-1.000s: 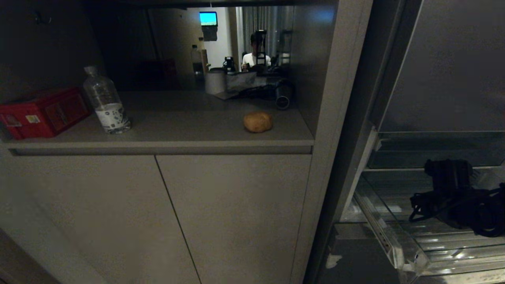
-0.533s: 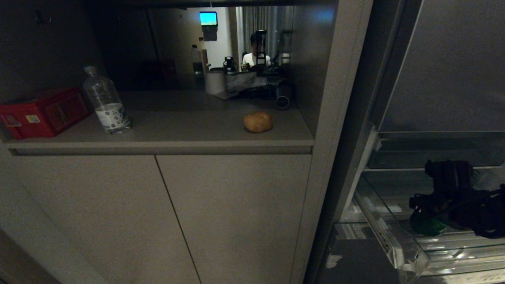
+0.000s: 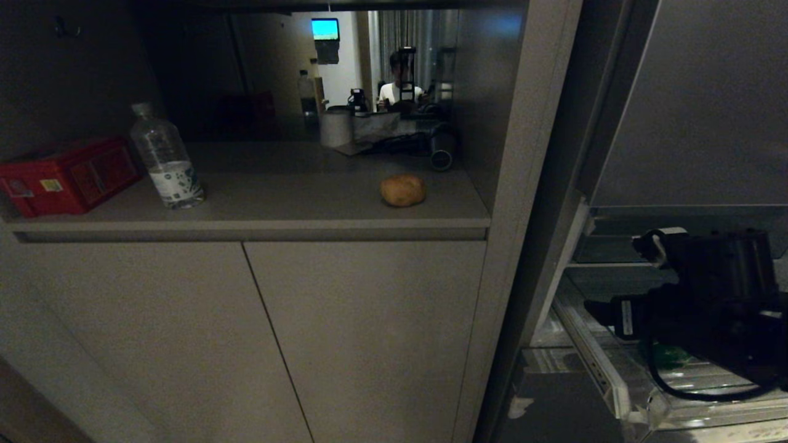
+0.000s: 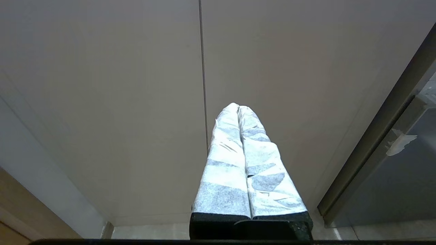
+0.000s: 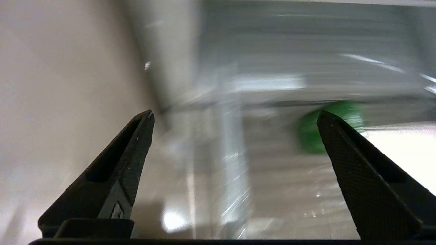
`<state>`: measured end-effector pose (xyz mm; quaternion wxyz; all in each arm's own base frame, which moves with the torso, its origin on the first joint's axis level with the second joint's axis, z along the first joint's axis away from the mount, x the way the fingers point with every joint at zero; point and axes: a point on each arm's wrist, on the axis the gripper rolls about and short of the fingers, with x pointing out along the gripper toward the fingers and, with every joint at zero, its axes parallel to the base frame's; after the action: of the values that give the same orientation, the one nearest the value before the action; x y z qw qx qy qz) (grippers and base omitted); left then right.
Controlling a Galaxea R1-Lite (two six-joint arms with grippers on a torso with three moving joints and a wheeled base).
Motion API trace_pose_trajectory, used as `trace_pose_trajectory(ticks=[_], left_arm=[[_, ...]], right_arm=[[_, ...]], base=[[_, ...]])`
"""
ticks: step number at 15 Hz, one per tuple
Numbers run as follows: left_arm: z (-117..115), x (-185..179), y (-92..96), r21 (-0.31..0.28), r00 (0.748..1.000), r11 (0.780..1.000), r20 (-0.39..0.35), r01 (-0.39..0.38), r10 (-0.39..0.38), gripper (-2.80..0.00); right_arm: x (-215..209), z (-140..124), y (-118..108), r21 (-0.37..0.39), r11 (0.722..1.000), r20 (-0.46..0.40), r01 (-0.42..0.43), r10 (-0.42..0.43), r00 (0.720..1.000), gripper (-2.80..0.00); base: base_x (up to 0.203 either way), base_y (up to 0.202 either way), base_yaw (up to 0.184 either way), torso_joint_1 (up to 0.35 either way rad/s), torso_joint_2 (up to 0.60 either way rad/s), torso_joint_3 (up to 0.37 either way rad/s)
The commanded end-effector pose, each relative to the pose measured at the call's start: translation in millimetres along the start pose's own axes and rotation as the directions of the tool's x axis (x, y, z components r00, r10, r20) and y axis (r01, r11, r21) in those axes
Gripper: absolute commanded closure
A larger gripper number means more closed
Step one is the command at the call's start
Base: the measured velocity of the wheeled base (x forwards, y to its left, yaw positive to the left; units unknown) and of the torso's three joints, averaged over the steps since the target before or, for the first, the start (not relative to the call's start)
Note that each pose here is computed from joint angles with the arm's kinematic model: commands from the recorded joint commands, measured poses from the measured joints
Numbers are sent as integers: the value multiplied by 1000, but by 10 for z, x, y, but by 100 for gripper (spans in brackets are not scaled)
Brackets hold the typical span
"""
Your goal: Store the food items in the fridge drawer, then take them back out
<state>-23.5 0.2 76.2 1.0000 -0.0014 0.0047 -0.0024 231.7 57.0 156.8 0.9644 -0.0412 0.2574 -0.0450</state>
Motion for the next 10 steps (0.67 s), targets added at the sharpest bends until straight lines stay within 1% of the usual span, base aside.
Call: trace_pose_trajectory(ticks=[1, 2, 3, 4, 6, 7, 8, 9, 10], left_arm=[[0, 0, 0, 0, 1000, 1000, 0, 0, 0, 0], [0, 0, 0, 0, 1000, 1000, 0, 0, 0, 0], [0, 0, 0, 0, 1000, 1000, 0, 0, 0, 0], [0, 0, 0, 0, 1000, 1000, 0, 0, 0, 0], [0, 0, 0, 0, 1000, 1000, 0, 0, 0, 0], [0, 0, 0, 0, 1000, 1000, 0, 0, 0, 0], [0, 0, 0, 0, 1000, 1000, 0, 0, 0, 0], [0, 0, 0, 0, 1000, 1000, 0, 0, 0, 0], [0, 0, 0, 0, 1000, 1000, 0, 0, 0, 0]], right_arm=[[-448, 26, 96, -50, 988, 20, -147, 149, 989, -280], [-522, 17, 162, -73, 972, 12, -223, 224, 974, -280], [-584, 10, 248, -98, 951, 3, -294, 296, 955, -280], [-655, 10, 364, -128, 918, -6, -376, 378, 926, -280], [-748, 91, 585, -168, 856, -3, -488, 495, 869, -280], [-765, 230, 762, -182, 827, 17, -532, 543, 839, -280], [-757, 370, 950, -191, 804, 36, -564, 580, 814, -280], [-732, 485, 1122, -196, 787, 50, -585, 604, 796, -280], [-693, 615, 1310, -199, 777, 73, -597, 619, 782, -280]], base=[[0, 0, 0, 0, 0, 0], [0, 0, 0, 0, 0, 0], [0, 0, 0, 0, 0, 0], [0, 0, 0, 0, 0, 0], [0, 0, 0, 0, 0, 0], [0, 0, 0, 0, 0, 0], [0, 0, 0, 0, 0, 0], [0, 0, 0, 0, 0, 0], [0, 0, 0, 0, 0, 0]])
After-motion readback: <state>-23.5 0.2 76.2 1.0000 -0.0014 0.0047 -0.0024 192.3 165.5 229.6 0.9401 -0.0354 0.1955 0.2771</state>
